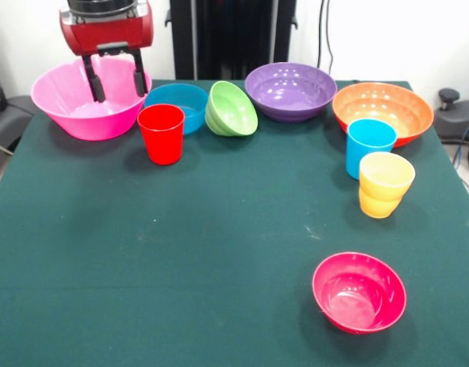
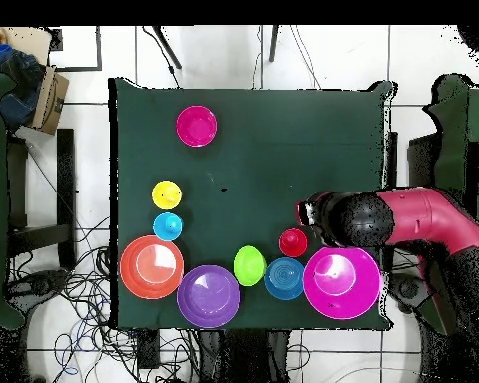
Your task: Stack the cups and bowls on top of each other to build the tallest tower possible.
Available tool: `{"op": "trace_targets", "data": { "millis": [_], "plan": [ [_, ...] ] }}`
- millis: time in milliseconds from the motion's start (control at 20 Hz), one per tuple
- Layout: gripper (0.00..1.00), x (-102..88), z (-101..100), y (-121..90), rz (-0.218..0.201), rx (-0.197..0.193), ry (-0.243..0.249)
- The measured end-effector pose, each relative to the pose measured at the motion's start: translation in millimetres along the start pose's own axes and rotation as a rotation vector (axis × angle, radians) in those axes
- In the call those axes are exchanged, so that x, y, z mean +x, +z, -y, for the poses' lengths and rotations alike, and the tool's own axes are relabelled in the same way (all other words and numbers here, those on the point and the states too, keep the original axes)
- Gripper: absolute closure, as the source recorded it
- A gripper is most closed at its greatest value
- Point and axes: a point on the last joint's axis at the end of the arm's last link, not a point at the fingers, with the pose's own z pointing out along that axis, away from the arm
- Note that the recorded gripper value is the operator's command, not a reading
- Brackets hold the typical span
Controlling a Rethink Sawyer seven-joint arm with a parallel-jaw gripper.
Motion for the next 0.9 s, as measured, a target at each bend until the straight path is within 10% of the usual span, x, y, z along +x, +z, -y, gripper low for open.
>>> {"op": "trace_targets", "data": {
  "millis": [900],
  "plan": [
    [0.0,-7.1,-7.0,-2.2,0.018,-0.012,-0.019]
  ]
}}
